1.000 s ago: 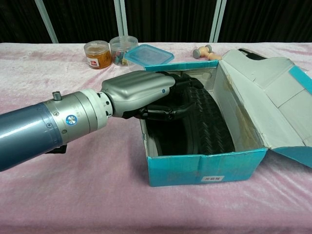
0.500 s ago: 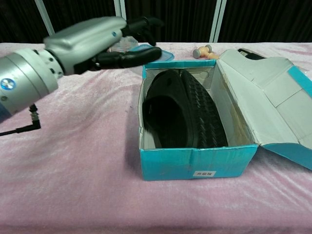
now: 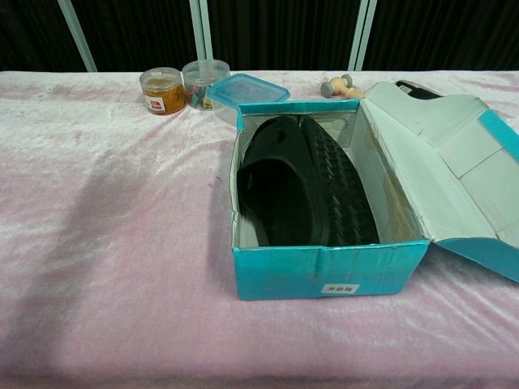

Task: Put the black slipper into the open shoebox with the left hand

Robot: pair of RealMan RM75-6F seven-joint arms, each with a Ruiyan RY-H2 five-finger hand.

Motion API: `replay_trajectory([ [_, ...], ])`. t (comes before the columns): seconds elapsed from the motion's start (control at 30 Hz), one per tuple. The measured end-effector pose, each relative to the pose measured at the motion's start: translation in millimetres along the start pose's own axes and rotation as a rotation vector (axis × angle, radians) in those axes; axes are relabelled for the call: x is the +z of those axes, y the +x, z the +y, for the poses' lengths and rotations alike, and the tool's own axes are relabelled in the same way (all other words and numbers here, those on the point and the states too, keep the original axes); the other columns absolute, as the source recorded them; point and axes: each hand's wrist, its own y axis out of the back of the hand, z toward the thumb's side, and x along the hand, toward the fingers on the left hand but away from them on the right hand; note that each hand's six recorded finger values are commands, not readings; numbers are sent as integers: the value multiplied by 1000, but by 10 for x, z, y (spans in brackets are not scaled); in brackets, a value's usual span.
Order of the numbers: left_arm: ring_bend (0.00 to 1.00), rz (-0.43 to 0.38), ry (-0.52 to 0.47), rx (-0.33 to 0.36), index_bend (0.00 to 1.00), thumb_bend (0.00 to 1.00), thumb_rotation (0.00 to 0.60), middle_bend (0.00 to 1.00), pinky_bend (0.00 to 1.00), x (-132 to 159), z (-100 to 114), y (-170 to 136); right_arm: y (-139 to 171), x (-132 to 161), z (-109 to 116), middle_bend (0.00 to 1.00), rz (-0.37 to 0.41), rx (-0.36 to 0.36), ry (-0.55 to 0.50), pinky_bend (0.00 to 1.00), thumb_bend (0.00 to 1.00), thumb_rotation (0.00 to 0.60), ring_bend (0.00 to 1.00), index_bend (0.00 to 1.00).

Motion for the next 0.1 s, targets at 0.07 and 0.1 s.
replay_trajectory([
  [0.07, 138, 69, 10, -25, 28, 51, 0, 181, 0, -237, -23, -219, -13, 12, -7, 7, 3, 3, 4, 27, 182, 600, 0, 0],
  [0.1, 138, 91, 15, -37, 28, 44, 0, 180, 0, -314, -37, -300, -24, 23, -12, 7, 5, 5, 7, 27, 182, 600, 0, 0],
])
